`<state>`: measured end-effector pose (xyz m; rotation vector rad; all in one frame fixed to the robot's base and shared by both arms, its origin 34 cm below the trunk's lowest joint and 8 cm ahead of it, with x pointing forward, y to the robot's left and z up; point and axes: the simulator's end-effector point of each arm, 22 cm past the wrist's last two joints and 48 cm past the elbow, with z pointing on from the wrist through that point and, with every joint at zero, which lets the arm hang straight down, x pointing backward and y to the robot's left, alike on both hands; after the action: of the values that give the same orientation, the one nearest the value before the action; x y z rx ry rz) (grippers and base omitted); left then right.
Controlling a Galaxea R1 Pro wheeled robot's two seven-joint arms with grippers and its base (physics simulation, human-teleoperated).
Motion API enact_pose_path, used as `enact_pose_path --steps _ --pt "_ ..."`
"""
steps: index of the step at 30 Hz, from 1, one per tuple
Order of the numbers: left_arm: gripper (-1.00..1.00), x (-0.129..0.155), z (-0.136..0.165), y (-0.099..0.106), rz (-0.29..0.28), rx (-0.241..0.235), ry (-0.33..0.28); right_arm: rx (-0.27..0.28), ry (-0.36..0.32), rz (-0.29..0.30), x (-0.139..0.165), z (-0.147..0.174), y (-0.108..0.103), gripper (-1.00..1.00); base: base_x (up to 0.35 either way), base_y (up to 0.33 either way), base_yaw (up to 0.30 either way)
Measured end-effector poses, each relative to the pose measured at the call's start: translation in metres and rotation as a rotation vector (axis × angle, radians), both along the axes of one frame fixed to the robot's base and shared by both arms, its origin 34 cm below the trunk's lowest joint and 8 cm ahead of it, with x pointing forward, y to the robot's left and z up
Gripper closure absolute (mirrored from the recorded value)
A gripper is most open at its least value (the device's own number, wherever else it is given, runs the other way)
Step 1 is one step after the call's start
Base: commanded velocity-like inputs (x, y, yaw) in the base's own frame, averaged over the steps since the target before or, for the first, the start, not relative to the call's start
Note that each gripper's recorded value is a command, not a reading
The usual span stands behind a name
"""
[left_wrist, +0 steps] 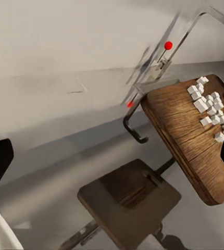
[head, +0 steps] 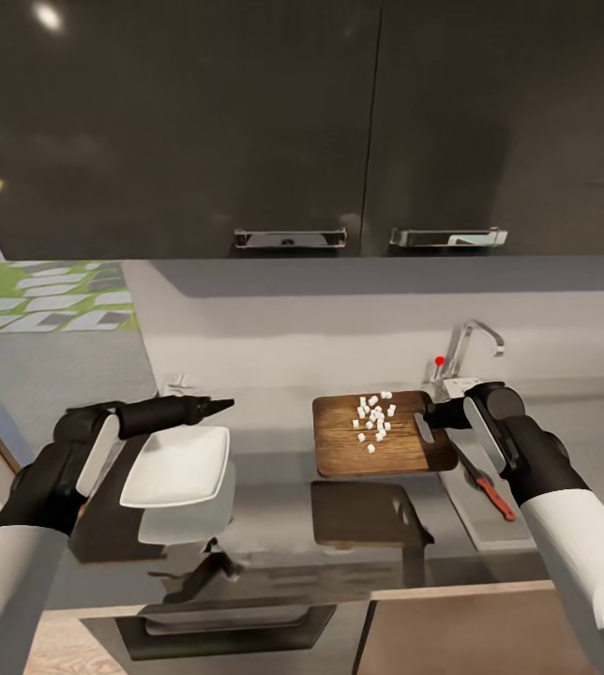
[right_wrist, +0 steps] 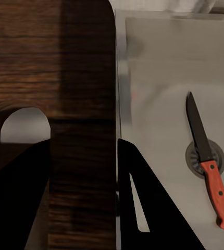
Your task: In the kitchen, take the Vidalia onion out of the sink, dice it on the chopping board with the paring knife, put the diced onion into the bowl on the countertop, then place both the paring knife and the chopping board into the sink.
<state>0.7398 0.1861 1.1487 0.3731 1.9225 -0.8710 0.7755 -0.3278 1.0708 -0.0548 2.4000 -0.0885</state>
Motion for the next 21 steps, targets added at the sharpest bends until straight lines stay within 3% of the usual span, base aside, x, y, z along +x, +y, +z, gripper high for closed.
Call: enact_pose_path --steps 6,21 --pt "-1.0 -0.017 0.015 -0.005 -0.098 -0.044 -0.026 0.0 -0.009 0.0 -0.001 0.006 0.0 1.0 0.0 0.0 0.0" --pt "-1.0 -0.02 0.026 -0.006 -0.111 -0.045 -0.064 0.0 -0.022 0.0 -0.002 0.014 0.0 1.0 0.0 0.0 0.0"
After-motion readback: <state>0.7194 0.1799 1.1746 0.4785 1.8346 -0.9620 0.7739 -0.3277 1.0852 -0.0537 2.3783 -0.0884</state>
